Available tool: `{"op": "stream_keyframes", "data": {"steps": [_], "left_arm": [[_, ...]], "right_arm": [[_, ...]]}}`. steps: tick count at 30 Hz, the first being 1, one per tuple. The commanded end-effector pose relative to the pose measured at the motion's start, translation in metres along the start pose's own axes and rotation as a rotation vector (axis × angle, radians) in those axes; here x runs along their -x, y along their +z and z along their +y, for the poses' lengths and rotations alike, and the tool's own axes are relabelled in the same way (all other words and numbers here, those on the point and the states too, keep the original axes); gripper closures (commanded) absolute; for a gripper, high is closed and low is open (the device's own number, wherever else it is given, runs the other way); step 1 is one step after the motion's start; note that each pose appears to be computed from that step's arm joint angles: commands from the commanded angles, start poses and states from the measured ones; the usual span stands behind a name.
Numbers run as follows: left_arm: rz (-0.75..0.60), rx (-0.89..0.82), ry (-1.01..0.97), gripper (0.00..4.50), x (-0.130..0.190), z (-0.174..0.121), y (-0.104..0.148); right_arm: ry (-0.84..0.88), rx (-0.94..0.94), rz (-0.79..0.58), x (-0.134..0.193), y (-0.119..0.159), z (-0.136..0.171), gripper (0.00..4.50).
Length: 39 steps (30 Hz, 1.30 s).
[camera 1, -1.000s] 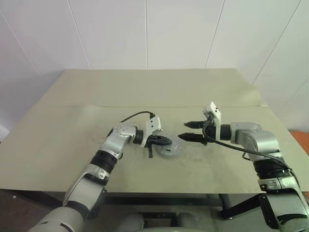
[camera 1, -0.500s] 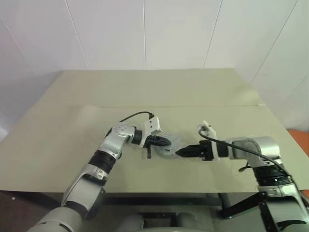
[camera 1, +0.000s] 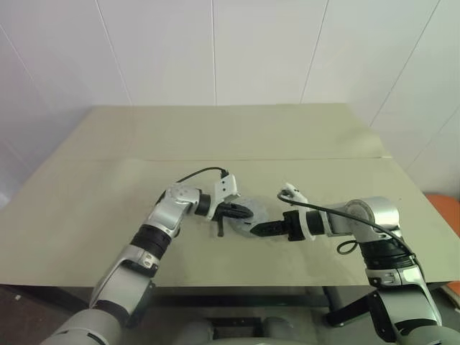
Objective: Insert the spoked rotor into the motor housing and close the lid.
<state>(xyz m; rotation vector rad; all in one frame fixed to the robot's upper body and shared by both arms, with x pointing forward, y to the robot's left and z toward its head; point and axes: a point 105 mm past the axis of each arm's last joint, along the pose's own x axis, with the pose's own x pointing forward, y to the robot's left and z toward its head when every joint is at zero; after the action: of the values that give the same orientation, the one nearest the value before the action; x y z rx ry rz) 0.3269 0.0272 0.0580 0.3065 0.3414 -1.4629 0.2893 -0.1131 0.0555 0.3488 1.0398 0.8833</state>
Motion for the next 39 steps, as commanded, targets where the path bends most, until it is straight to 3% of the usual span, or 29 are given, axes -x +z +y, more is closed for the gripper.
{"op": "stream_keyframes", "data": {"steps": [1,5,11,27,30,36,39], "left_arm": [[0.159,0.101,-0.043,4.5,-0.004,-0.015,-0.047],[0.158,0.1,-0.046,4.5,-0.005,-0.016,-0.048],[0.147,0.08,-0.008,4.5,-0.003,-0.009,-0.045],[0.148,0.052,0.155,4.5,0.016,0.023,-0.05],[0.149,0.057,0.156,4.5,0.018,0.023,-0.052],[0.147,0.062,0.16,4.5,0.019,0.023,-0.053],[0.137,0.067,0.166,4.5,0.019,0.024,-0.053]], "right_arm": [[-0.015,-0.02,0.025,-0.011,-0.004,0.001,0.01],[0.091,-0.149,-0.008,-0.021,0.0,0.015,0.01],[0.091,-0.322,-0.079,-0.023,0.008,0.003,0.01],[0.143,-0.335,-0.078,-0.024,0.011,0.008,0.01],[0.133,-0.316,-0.088,-0.026,0.01,0.008,0.57],[0.181,-0.31,-0.129,-0.024,0.013,0.015,2.55],[0.205,-0.335,-0.181,-0.02,0.017,0.013,2.97]]}}
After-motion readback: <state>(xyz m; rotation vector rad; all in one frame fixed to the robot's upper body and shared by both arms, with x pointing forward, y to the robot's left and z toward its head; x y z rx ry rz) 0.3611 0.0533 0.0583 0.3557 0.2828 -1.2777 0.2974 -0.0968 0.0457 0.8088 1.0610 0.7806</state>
